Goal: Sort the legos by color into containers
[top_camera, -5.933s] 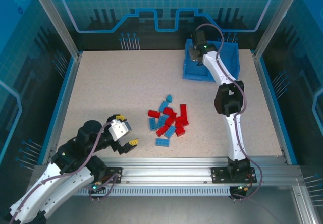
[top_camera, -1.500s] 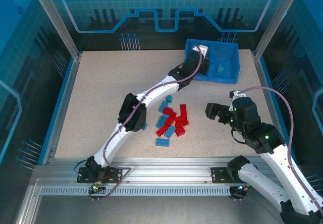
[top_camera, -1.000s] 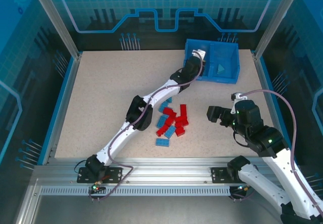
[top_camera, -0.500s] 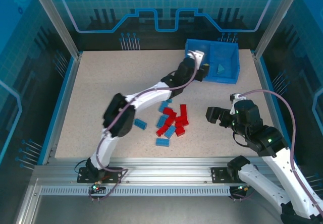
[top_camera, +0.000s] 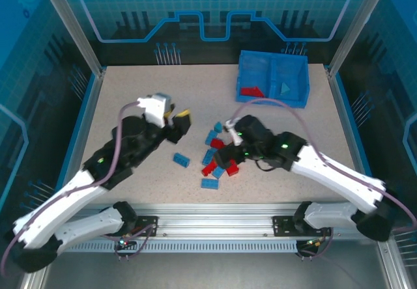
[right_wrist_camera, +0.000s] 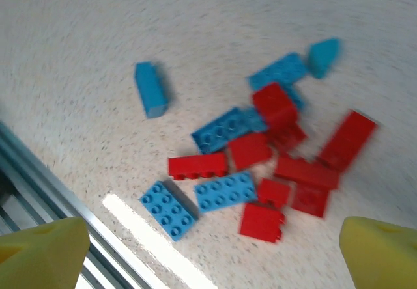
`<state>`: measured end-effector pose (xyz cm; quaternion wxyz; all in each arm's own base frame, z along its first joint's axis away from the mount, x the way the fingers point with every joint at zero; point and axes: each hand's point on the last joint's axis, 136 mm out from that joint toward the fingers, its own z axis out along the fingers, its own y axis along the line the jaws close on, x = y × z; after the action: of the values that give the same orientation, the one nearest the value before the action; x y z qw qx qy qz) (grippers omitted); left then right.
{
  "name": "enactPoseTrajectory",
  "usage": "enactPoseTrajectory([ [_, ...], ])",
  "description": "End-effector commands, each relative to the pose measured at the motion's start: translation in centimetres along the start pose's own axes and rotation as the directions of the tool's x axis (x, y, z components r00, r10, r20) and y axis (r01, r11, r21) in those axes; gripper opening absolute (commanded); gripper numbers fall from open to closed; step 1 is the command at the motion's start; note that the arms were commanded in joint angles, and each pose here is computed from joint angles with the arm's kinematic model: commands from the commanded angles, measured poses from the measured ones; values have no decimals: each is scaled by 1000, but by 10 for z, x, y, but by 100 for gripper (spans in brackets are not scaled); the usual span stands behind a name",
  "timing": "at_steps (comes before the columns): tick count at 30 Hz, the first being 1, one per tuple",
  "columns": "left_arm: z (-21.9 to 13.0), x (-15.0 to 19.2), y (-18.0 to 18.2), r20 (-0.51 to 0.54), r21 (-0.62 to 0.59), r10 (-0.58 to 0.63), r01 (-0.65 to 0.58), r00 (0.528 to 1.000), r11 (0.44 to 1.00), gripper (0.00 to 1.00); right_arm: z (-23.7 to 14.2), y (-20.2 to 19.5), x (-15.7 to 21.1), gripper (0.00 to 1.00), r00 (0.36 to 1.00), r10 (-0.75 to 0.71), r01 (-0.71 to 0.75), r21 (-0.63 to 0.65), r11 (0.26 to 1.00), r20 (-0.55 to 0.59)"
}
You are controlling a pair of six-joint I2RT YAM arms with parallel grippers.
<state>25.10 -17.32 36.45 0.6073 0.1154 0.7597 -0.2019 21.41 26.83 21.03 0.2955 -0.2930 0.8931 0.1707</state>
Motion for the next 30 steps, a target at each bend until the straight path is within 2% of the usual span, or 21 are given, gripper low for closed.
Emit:
enactPoseTrajectory([
  [1,-40,71,42,-256,-105,145,-176,956,979,59,32,39,-27,100,981,-191,192,-54,980,23],
  [3,-61,79,47,-247,-81,168,-193,954,978,62,62,57,-27,100,971,-237,234,-70,970,-36],
  [5,-77,92,37,-237,32,221,-220,946,975,77,91,73,-27,99,959,-268,260,-93,961,-88],
  [7,-91,105,25,-215,148,255,-227,943,963,85,119,88,-24,99,950,-288,273,-128,953,-120],
  [10,-103,119,15,-181,239,276,-230,944,943,90,155,98,-17,99,947,-277,252,-158,955,-161],
  [14,-107,134,11,-163,294,329,-273,930,916,98,187,94,-2,99,923,-303,276,-139,951,-236],
  [19,-102,145,8,-177,318,353,-286,919,904,99,217,82,16,97,911,-285,255,-136,957,-299],
  [22,-99,146,1,-171,354,363,-287,916,890,99,228,79,22,88,910,-256,225,-132,965,-326],
  [26,-98,152,-13,-173,430,373,-271,912,861,99,236,85,26,69,912,-235,191,-158,969,-335],
  [30,-94,156,-11,-206,422,380,-269,902,866,99,242,78,24,55,922,-194,168,-106,980,-334],
])
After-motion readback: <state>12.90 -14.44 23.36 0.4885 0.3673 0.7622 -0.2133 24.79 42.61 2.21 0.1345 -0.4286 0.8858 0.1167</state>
